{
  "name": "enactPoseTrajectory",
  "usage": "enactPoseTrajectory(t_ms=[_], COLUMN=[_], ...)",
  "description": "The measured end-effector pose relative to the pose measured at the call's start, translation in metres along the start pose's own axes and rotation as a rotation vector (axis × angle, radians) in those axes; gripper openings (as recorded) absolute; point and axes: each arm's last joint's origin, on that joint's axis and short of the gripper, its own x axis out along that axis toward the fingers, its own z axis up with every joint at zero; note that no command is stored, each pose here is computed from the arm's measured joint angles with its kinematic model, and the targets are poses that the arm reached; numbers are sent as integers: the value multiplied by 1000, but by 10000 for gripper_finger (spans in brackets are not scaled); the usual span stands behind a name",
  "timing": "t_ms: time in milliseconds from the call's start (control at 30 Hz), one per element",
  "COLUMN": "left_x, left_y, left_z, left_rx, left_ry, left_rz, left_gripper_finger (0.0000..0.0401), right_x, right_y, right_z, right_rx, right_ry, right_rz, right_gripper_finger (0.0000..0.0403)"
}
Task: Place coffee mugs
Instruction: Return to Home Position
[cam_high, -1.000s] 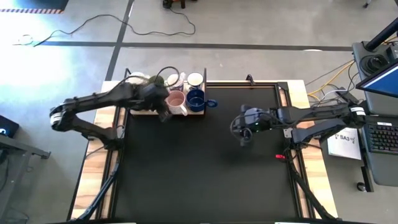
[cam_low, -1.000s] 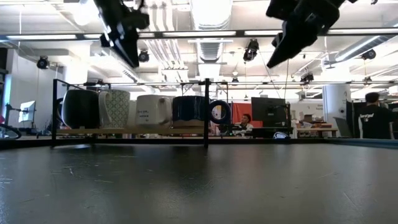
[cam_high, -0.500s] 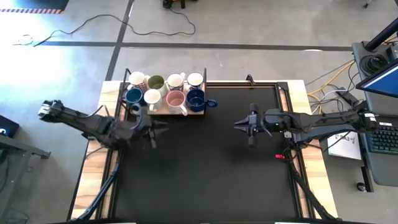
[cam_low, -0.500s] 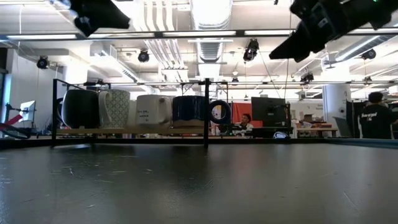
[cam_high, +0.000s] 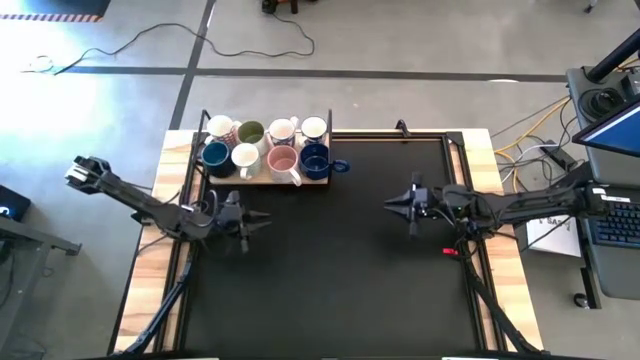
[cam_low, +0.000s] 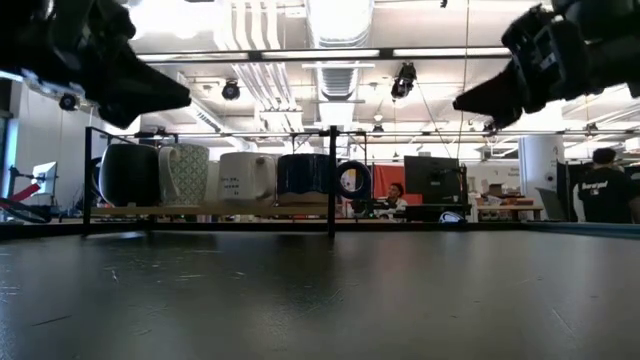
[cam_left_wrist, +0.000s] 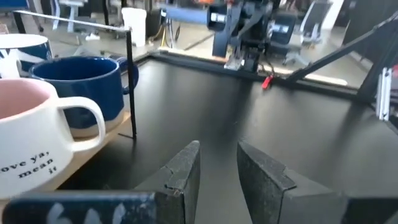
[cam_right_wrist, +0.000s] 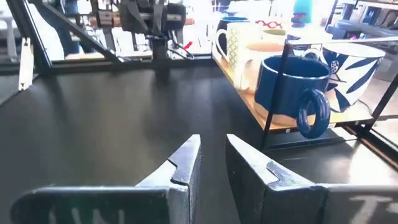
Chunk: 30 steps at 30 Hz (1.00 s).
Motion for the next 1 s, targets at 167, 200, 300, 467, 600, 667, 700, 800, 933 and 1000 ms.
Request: enactPoseTrajectory(t_ms=[167,200,300,467,600,667,700,800,933,1000], left_x=[-5,-6,-8,-7,-7,-7,-7,-7,-7,-7], left_y=[10,11,15,16,18,19,19,19,19,19], left_z=[-22,-25,-31,-30,-30,-30,-30,-30,-30,-30], left_rx=[-12,-20,-36,22,26,25,26,27,26,26], left_ry=[-77,-89,-111,-110,-120,-123,-123,-122,-122,-122], left_rz=[-21,-24,-25,31,100,126,130,131,133,133], left_gripper_finger=[88,88,88,88,88,88,88,88,88,88], right_x=[-4,-4,-6,-9,-9,-9,-9,-9,-9,-9], right_y=[-1,-1,-1,-2,-2,-2,-2,-2,-2,-2], right_z=[-20,-23,-31,-45,-48,-49,-49,-51,-52,-52], right_rx=[15,14,-2,-24,-29,-23,-23,-35,-45,-34], right_ry=[-40,-44,-56,-45,-16,-5,1,20,31,32], right_rz=[1,1,0,-5,-7,-7,-7,-7,-6,-6], right_gripper_finger=[66,66,66,66,66,66,66,66,66,66])
